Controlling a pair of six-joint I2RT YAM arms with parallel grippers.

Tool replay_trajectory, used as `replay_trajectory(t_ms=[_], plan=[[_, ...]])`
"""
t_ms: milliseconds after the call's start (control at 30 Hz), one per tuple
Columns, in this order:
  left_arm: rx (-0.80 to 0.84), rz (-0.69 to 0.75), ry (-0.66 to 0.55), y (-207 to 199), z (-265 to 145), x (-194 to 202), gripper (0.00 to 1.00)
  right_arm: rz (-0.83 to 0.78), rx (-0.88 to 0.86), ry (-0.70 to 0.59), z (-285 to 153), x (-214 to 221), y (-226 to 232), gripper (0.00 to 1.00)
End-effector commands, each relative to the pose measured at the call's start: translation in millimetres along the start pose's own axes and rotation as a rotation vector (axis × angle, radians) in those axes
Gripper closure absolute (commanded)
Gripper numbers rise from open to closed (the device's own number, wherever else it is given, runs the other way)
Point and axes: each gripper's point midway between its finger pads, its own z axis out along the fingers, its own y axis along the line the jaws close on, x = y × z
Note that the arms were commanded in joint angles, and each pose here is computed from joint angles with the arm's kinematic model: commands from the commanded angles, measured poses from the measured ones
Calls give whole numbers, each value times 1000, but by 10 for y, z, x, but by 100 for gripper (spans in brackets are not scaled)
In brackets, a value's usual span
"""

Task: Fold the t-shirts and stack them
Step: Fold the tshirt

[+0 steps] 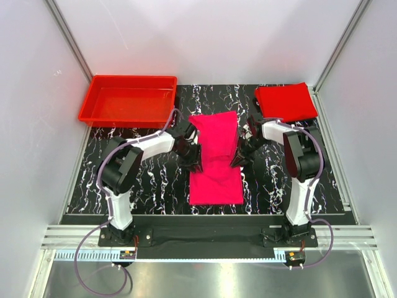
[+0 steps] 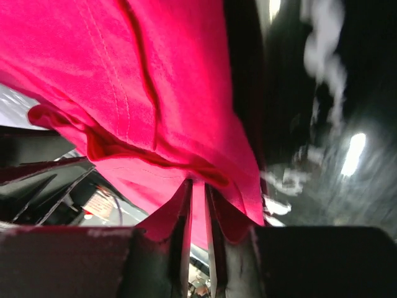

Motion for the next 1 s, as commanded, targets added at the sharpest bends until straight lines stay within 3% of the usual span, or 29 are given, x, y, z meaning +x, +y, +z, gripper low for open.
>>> replay_trajectory(t_ms=[0, 67, 200, 267, 367, 500, 533, 633, 667, 733, 767, 867, 967], plan=[[-10, 51, -53, 104, 122, -276, 57, -51, -25, -30, -14, -267, 24, 79], [-11, 84, -58, 127, 91, -333, 56, -75, -24, -37, -43, -316, 55, 77], [-26, 145, -102, 81, -230, -299, 41, -112, 19, -84, -321, -236, 88, 51], [-5, 180, -170, -47, -552, -292, 39, -137, 31, -119, -548, -83, 122, 45], [0, 177, -221, -92, -912, -129, 34, -123, 32, -115, -682, 241, 68, 39], [70, 134, -191, -66, -968, 278, 30, -97, 32, -102, -635, 589, -132, 27], [94, 95, -135, -4, -867, 490, 30, -82, 40, -90, -592, 716, -228, 26], [177, 33, -92, 39, -697, 799, 33, -58, 3, -79, -493, 833, -281, 31], [206, 24, -99, 11, -684, 813, 36, -40, -13, -79, -480, 840, -258, 46], [269, 21, -133, -88, -684, 768, 39, -46, -61, -97, -492, 815, -167, 56], [289, 24, -151, -132, -692, 713, 42, -45, -77, -99, -505, 807, -127, 67], [368, 24, -206, -342, -776, 519, 47, -56, -127, -95, -530, 734, 10, 80], [407, 23, -239, -523, -804, 256, 51, -62, -180, -98, -544, 539, 211, 82]])
